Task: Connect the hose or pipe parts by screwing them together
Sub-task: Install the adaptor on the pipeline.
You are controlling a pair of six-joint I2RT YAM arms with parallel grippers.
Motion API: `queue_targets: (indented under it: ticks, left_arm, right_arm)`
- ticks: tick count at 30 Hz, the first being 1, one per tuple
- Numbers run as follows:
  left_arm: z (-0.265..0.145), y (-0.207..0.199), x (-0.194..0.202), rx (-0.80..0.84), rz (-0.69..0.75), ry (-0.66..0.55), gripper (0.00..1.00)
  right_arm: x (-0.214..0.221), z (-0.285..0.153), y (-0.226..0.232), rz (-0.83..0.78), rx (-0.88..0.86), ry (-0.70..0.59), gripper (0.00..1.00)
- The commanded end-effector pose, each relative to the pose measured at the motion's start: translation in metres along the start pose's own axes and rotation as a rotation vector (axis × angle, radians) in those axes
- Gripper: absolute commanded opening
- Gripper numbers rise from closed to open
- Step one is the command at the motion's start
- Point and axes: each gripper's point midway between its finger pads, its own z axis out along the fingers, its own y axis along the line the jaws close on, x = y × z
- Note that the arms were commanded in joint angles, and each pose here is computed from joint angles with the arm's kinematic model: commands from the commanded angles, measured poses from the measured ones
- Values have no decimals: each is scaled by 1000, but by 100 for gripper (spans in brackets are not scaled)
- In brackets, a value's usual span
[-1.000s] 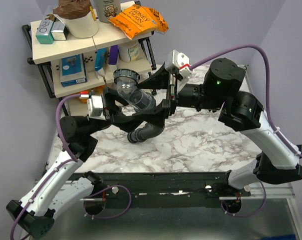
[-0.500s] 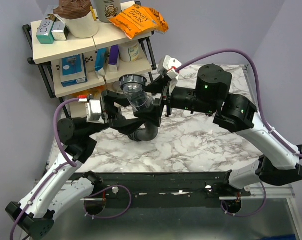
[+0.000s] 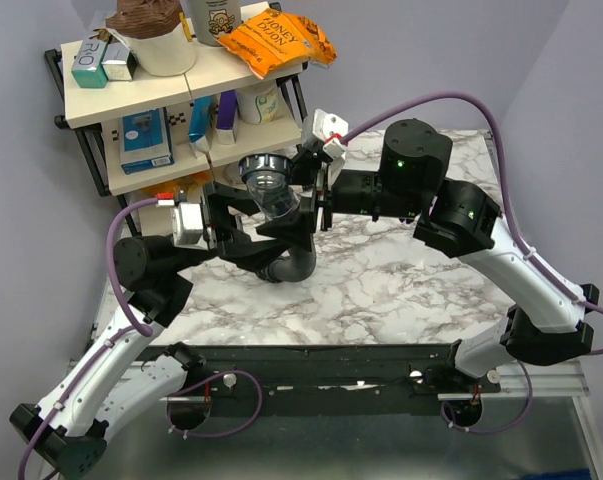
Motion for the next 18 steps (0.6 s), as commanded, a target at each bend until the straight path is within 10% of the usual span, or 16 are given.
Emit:
queue_targets:
  ticks: [1, 5, 11, 18]
  left_arm:
    - [-1, -6, -8, 25, 37, -13, 0]
    - [-2, -6, -3, 23, 29, 0, 0]
    - [-4, -4, 3, 10, 28, 16, 0]
    - [-3, -3, 1, 6, 31, 15, 0]
  right_arm:
    - [-22, -12, 8, -44, -37, -58, 84]
    - [-24, -16, 9, -58, -39, -54, 67]
    - [-37, -26, 11, -72, -35, -70, 77]
    - [-33, -24, 10, -57, -27, -63, 58]
